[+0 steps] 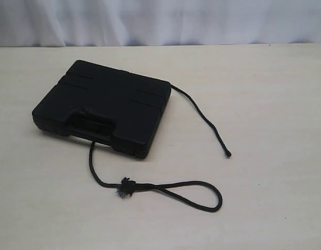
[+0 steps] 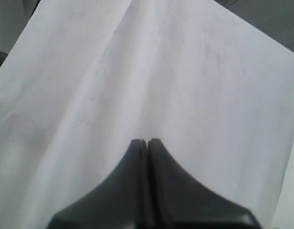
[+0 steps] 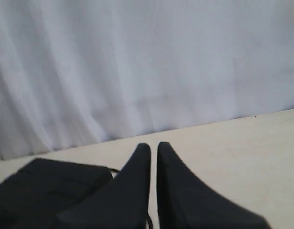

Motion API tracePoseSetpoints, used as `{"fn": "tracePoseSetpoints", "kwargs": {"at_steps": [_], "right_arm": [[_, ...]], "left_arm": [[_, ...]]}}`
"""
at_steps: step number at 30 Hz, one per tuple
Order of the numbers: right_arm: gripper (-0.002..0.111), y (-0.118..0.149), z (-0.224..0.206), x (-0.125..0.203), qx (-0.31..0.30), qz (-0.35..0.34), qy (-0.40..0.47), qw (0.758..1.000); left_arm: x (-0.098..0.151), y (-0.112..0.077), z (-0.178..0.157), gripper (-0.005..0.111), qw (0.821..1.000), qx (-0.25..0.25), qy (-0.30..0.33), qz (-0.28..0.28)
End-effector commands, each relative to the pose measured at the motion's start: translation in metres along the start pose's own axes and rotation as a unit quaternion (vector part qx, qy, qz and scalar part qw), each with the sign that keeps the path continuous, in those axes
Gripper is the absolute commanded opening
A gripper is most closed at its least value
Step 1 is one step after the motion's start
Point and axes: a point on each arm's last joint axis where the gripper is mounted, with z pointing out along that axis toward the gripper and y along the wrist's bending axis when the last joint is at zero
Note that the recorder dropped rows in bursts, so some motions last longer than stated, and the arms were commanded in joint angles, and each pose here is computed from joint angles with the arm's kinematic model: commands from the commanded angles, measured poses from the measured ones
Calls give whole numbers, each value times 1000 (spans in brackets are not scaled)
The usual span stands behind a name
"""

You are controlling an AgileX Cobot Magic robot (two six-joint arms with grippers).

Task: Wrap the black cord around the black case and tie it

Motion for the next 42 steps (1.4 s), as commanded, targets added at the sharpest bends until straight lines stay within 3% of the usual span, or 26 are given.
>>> {"fn": "tracePoseSetpoints", "kwargs": {"at_steps": [1,5,8,9,11,13,14,15,16,18,19,20,21,23,25,26,31,38,40,42], "right_arm": [[5,-2,-1,-10,5,94,-59,994],[5,-2,-1,-10,5,120,-60,991],[5,-2,-1,-10,5,120,-58,991],[5,-2,-1,-10,5,120,-58,991],[5,-2,-1,-9,4,120,-56,991],[5,-2,-1,-8,4,120,-49,992],[5,-1,-1,-6,2,120,-40,992],[5,-1,0,-5,2,120,-34,992],[5,-1,0,-4,1,120,-25,992],[5,-1,0,-4,1,120,-24,992],[5,-1,0,-4,1,120,-24,992],[5,-1,0,-4,1,120,-24,992],[5,-1,0,-4,1,120,-24,992],[5,-1,0,-4,1,120,-24,992],[5,-1,0,-4,1,117,-24,993],[5,-1,0,-3,0,117,-21,993],[5,0,0,-2,-1,109,-13,994],[5,0,0,-1,-1,109,-12,994],[5,0,0,-1,-1,109,-12,994],[5,0,0,-1,-1,109,-12,994]], "left_arm": [[-18,-5,-2,0,995,31,-98,-13],[-38,-11,-10,0,974,68,-216,-13],[-66,-21,-3,0,956,81,-282,-1],[-91,-31,13,0,951,81,-298,15],[-112,-41,50,0,958,74,-276,20],[-118,-47,101,0,978,50,-197,54],[-112,-52,140,0,987,41,-78,136],[-109,-54,152,0,983,39,-21,178],[-86,-46,189,0,955,17,140,261],[-50,-24,221,0,874,-37,351,335],[-24,-15,233,0,793,-17,464,394],[-6,-14,232,0,736,20,539,410],[24,-16,227,0,646,114,630,416],[57,-21,219,0,557,237,686,404],[87,-26,211,0,486,341,710,378],[107,-25,210,0,462,368,721,361],[153,-19,210,7,434,380,740,346],[186,-9,220,37,464,368,715,372],[193,-7,219,44,442,401,699,393],[201,-3,215,44,401,451,680,416]]}}
